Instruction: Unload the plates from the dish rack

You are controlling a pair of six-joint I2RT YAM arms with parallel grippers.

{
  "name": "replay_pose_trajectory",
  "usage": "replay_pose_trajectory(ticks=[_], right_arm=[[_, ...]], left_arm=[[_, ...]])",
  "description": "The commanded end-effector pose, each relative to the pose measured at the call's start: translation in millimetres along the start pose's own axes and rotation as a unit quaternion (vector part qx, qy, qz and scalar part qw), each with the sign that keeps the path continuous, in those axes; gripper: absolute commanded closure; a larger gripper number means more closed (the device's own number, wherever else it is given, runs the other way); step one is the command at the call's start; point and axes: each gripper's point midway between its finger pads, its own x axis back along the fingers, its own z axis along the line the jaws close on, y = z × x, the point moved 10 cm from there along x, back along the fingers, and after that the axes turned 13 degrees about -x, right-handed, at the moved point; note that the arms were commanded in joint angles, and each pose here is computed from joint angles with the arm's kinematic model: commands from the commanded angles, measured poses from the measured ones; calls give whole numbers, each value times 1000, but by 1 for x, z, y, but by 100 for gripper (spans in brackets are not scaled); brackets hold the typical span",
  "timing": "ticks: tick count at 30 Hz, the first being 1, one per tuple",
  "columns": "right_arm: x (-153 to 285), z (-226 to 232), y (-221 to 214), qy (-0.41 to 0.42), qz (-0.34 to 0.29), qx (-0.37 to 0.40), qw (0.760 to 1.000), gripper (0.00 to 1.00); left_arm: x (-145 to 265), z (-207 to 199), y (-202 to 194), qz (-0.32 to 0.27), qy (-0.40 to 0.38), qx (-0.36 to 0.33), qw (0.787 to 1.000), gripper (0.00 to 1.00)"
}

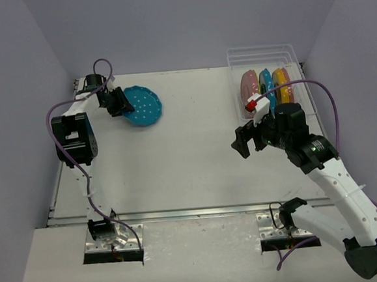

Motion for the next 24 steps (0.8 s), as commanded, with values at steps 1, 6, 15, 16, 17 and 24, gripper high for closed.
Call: replay_pose_trajectory(ticks=[1, 6, 15, 16, 17, 24], right_arm=[[10, 7, 26, 18, -38, -22, 999, 1], [14, 9, 33, 24, -47, -38, 998, 1], [26, 12, 57, 24, -83, -54, 995, 1], [27, 12, 58, 26, -84, -57, 995, 1], [26, 12, 59, 27, -84, -60, 994, 1], [30, 14, 65, 32, -94, -69, 993, 1]], left_arm=[[-18, 42, -6, 14, 165, -30, 986, 60], [-22, 49, -10, 23, 201, -30, 979, 56], [-30, 59, -15, 39, 242, -23, 969, 51], [-30, 60, -16, 41, 246, -22, 968, 51], [-30, 61, -17, 44, 251, -21, 967, 50], [-28, 61, -18, 48, 276, -28, 960, 50]])
